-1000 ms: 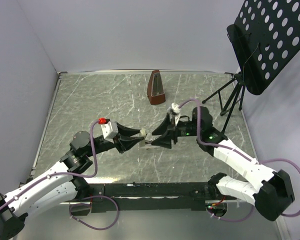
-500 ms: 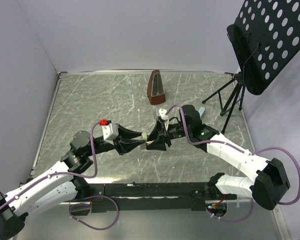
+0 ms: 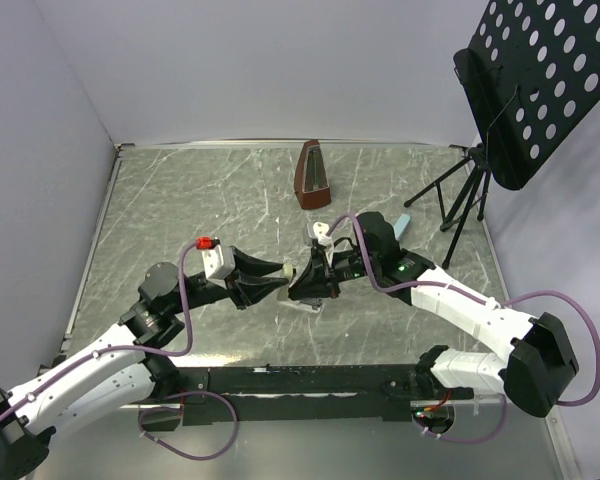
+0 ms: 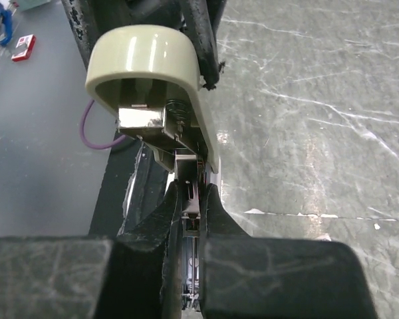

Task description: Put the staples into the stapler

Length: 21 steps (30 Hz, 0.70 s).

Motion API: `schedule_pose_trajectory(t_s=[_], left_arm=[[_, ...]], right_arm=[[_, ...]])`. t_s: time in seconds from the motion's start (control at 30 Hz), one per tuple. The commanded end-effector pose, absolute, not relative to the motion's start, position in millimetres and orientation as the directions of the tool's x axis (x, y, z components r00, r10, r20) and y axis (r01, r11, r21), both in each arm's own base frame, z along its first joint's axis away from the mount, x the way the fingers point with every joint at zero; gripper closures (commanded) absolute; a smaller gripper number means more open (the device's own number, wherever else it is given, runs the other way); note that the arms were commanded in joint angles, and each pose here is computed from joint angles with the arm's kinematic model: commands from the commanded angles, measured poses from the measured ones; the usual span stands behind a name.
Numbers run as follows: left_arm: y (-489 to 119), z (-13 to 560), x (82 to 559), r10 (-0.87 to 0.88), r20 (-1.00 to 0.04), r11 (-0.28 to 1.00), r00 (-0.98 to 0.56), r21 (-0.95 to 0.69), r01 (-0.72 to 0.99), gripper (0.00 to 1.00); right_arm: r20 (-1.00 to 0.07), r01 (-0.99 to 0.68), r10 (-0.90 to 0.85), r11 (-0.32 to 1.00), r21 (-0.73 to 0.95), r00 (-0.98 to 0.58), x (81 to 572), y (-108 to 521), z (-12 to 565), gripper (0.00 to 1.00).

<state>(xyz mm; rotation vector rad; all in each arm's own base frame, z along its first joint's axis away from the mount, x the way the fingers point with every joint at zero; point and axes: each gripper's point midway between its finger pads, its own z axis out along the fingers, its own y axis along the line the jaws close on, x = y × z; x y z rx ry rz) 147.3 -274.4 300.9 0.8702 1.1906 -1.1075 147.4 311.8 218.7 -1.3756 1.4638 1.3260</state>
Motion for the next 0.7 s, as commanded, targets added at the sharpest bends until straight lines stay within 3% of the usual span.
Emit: schedule_pose_trajectory(t_s=[0.0,0.07,0.1,0.2,0.3,0.47,0.67], left_arm=[[-255,347,154,-0.289,-0.948,0.365,0.135,0.022,0.931,0.57],[-249,345,160,-0.284,-0.95,0.412,0.132,0.003,0.911,0.44],[-240,350,168,-0.301,-0.943,0.475,0.141,-0.021,0.88,0.29],[-212,362,186,-0.35,-0.928,0.611,0.13,-0.12,0.782,0.06],[-186,370,196,-0.354,-0.928,0.71,0.113,-0.188,0.679,0.03],[-118,360,216,-0.317,-0.946,0.894,0.074,-0.272,0.356,0.01],[-50,359,210,-0.305,-0.948,0.952,0.097,-0.299,0.065,0.01]], right_arm=[[-0.972,-0.991,-0.201,-0.017,0.131,-0.125,166,316,240,1.0],[-0.967,-0.99,-0.211,0.021,0.142,-0.143,172,317,236,1.0],[-0.965,-0.988,-0.216,0.067,0.14,-0.152,180,317,234,1.0],[-0.954,-0.976,-0.235,0.154,0.151,-0.185,194,321,227,1.0],[-0.946,-0.967,-0.245,0.196,0.166,-0.212,203,327,218,1.0],[-0.93,-0.931,-0.258,0.321,0.174,-0.263,225,348,200,1.0],[-0.888,-0.845,-0.351,0.529,0.073,-0.297,250,375,167,1.0]])
